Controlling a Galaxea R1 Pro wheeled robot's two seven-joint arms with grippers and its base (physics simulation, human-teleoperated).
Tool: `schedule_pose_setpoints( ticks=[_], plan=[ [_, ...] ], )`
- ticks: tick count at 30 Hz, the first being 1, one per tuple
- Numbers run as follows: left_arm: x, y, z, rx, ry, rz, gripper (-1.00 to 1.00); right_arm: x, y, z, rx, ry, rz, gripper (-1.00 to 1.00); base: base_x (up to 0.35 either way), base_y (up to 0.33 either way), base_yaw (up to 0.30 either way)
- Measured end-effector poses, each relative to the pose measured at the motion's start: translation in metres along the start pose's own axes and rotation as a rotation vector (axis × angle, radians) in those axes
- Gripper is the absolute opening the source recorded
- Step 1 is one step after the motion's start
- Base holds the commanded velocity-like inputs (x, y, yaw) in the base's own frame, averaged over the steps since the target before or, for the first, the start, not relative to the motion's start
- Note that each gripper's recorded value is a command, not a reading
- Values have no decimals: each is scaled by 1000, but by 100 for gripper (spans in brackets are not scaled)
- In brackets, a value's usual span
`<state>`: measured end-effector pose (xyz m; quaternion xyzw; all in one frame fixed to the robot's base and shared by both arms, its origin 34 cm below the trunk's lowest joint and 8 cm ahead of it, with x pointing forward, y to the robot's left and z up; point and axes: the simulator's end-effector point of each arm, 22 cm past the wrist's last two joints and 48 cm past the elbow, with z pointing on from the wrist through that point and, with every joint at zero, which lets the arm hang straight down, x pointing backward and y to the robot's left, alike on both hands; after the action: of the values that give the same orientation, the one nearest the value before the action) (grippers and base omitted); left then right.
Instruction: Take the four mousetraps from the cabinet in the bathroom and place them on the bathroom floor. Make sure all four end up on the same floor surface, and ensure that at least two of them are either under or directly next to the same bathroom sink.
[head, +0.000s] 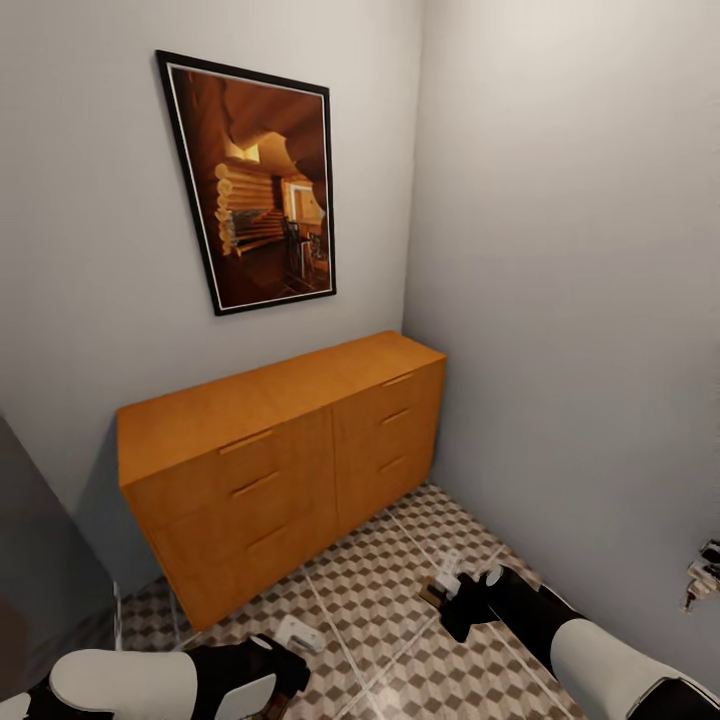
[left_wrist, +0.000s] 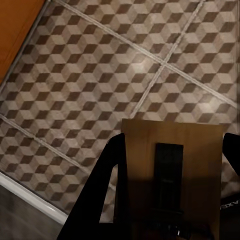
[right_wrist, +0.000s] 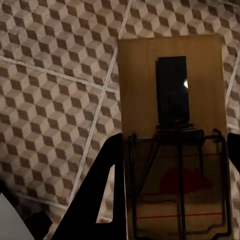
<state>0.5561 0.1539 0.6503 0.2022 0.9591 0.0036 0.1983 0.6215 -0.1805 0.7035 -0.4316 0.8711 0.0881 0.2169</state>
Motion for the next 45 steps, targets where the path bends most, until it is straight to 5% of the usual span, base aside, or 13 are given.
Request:
schedule_pose_setpoints(
  ticks=[25,45],
  plan=[
    [-3,-4,-3,7,-8,3,-100,-7,-1,-4,6,-24,-11,-100,8,-10,-150],
    [-7,-12,-4,16,-13,4,-100,-6,0,-4,5,-23,-14,-100,250,-214,-12]
  ],
)
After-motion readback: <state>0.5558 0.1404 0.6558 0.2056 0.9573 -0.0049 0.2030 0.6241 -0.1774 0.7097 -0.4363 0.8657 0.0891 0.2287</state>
